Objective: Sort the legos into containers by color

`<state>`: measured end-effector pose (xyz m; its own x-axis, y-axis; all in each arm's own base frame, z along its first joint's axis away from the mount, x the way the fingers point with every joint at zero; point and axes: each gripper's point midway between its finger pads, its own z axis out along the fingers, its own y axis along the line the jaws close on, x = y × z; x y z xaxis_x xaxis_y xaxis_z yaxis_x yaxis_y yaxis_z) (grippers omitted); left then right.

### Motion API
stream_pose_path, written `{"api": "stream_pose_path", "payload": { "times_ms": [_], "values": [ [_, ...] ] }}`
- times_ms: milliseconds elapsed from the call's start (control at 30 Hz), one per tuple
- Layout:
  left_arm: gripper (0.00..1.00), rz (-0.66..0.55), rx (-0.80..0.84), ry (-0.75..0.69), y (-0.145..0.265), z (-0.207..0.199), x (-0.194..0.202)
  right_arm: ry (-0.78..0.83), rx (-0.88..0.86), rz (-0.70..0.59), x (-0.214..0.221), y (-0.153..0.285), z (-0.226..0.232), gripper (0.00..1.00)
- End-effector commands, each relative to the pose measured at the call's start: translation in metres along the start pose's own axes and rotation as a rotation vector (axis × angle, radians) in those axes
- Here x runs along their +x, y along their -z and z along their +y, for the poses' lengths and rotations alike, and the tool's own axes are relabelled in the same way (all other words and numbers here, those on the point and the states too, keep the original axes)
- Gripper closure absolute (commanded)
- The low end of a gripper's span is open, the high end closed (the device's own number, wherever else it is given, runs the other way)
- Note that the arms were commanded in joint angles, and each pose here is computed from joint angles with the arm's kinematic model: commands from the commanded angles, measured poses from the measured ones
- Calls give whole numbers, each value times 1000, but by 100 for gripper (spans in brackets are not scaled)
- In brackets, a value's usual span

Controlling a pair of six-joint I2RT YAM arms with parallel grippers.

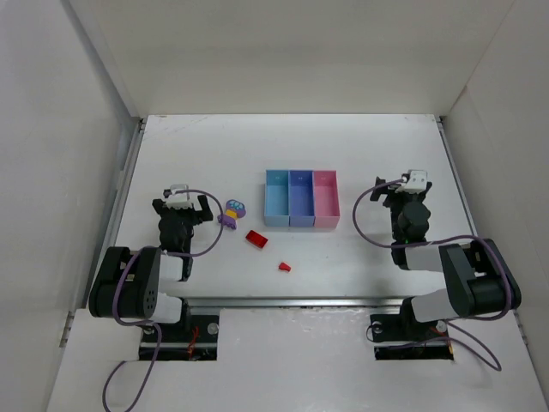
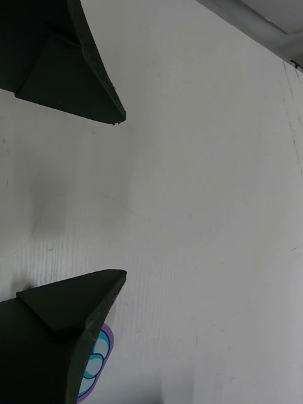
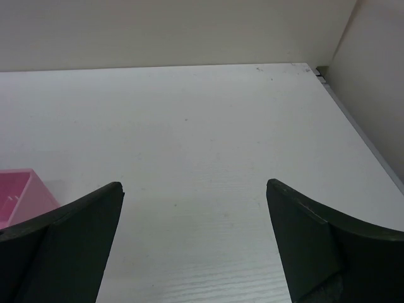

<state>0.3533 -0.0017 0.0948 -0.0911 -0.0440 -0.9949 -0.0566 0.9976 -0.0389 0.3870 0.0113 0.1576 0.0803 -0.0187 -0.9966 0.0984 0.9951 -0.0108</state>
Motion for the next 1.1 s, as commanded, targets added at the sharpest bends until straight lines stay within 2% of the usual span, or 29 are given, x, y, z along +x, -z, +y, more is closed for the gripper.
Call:
{"api": "stream_pose_path", "payload": {
  "times_ms": [0, 67, 100, 133, 167, 200, 267, 300, 333, 367, 400, 433, 467, 500, 533, 600, 633, 667, 700, 733, 767, 800, 833, 867, 900, 933, 967, 1000, 1067],
  "values": [
    [0, -255, 12, 42, -3, -3, -67, -26, 0, -75, -22, -5, 2, 0],
    [0, -246, 11, 41, -3, -3, -64, -33, 46, -94, -33, -10, -6, 0],
    [0, -246, 11, 41, -3, -3, -64, -67, 79, -121, -56, -13, -11, 0],
    [0, -245, 23, 16, -3, -7, -64, -36, 167, 60, -27, -12, -21, 0],
    [0, -267, 15, 19, 3, -5, -67, -76, 231, 17, -69, -30, -27, 0],
    [0, -313, -5, 37, 8, -1, -77, -77, 268, 13, -81, -32, -33, 0],
    [0, -278, -3, 32, 12, -1, -76, 2, 233, -48, -120, -33, -29, 0],
    [0, -368, 17, 40, 14, -6, -122, 13, 237, -111, -154, -38, -31, 0],
    [0, -246, 36, -44, 8, -9, -106, 46, 240, -138, -170, -39, -29, 0],
    [0, -239, 184, -186, 8, -33, -118, 45, 267, -161, -187, -38, -31, 0],
    [0, -332, 207, -421, 7, -38, -170, 40, 250, -207, -217, -40, -23, 0],
    [0, -325, 219, -450, 8, -40, -181, 61, 243, -214, -229, -41, -22, 0],
    [0, -293, 148, -442, 6, -27, -189, 134, 211, -159, -227, -44, -14, 0],
    [0, -348, 86, -416, 9, -19, -220, 160, 169, -151, -236, -44, -1, 0],
    [0, -383, 35, -362, 16, -12, -239, 169, 158, -179, -267, -46, 5, 0],
    [0, -399, -39, -334, 22, 0, -259, 284, 254, -91, -272, -41, 1, 0],
    [0, -441, -51, -355, 29, 1, -282, 303, 251, -114, -294, -34, 19, 0],
    [0, -402, -37, -381, 27, -2, -279, 371, 262, -103, -299, -31, 23, 0],
    [0, -380, -31, -437, 27, -3, -281, 529, 266, -72, -298, -31, 27, 0],
    [0, -384, -13, -470, 31, -8, -298, 564, 261, -61, -298, -29, 36, 0],
    [0, -316, 33, -506, 23, -13, -289, 527, 272, -73, -307, -28, 38, 0],
    [0, -155, 120, -554, 21, -20, -256, 333, 288, -96, -310, -28, 44, 0],
    [0, -123, 288, -671, 24, -43, -246, 209, 387, -69, -310, -18, 34, 0],
    [0, -118, 393, -739, 33, -57, -253, 108, 330, -91, -322, -9, 53, 0],
    [0, -15, 533, -779, 45, -69, -222, 83, 224, -89, -324, -6, 69, 0],
    [0, -22, 646, -785, 54, -85, -213, 108, 34, -20, -311, 6, 88, 0],
    [0, -22, 701, -799, 60, -94, -207, 95, -306, -7, -307, 20, 143, 0],
    [0, -25, 749, -811, 67, -102, -200, 54, -466, 31, -308, 32, 162, 0],
    [0, 2, 800, -839, 73, -108, -186, 16, -873, 269, -256, 79, 214, 0]
  ]
}}
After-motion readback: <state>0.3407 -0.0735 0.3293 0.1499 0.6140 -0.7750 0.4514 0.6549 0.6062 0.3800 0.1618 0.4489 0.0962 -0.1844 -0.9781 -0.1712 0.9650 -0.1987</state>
